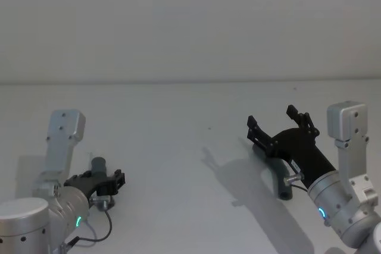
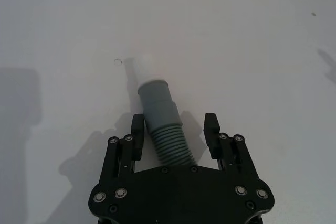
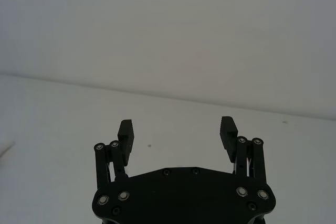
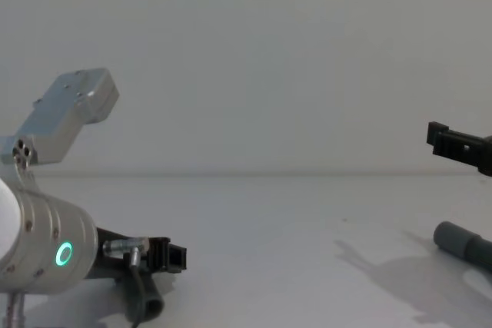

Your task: Use both hands to pick up one end of the pipe from the table, align the ends, and insert them.

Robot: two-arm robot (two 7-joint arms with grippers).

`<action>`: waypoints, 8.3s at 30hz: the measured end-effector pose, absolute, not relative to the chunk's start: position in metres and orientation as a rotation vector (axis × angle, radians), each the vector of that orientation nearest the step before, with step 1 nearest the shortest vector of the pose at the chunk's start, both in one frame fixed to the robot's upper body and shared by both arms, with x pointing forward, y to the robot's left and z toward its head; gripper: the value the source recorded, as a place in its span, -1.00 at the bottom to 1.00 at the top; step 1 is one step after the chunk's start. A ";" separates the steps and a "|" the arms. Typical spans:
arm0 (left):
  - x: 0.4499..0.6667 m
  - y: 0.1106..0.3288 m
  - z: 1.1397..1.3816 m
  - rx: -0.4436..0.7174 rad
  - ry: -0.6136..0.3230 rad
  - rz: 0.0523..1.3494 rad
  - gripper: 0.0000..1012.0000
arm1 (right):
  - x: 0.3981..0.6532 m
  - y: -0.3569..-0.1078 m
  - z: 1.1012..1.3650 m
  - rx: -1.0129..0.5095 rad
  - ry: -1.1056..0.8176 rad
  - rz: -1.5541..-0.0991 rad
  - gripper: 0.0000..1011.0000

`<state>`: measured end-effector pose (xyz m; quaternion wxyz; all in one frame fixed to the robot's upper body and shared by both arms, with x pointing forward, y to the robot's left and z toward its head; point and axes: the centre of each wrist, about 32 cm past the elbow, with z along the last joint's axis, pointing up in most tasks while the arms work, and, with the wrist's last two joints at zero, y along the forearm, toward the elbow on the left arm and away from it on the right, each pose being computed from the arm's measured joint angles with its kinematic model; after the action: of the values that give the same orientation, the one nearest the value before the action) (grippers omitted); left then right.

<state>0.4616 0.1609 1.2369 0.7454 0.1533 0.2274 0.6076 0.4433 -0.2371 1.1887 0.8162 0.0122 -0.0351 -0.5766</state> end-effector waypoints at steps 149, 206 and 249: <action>0.461 0.160 1.236 0.336 0.505 1.327 -0.34 | 0.462 -0.281 1.247 -0.500 0.190 -1.141 0.98; 0.461 0.160 1.236 0.336 0.505 1.327 -0.34 | 0.481 -0.264 1.239 -0.573 0.344 -1.159 0.98; 0.462 0.160 1.237 0.340 0.499 1.325 -0.34 | 0.483 -0.262 1.239 -0.575 0.360 -1.160 -0.87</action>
<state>0.4620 0.1600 1.2365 0.7465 0.1554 0.2282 0.6054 0.4826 -0.2620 1.2390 0.7825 -0.2663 0.1669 -0.5375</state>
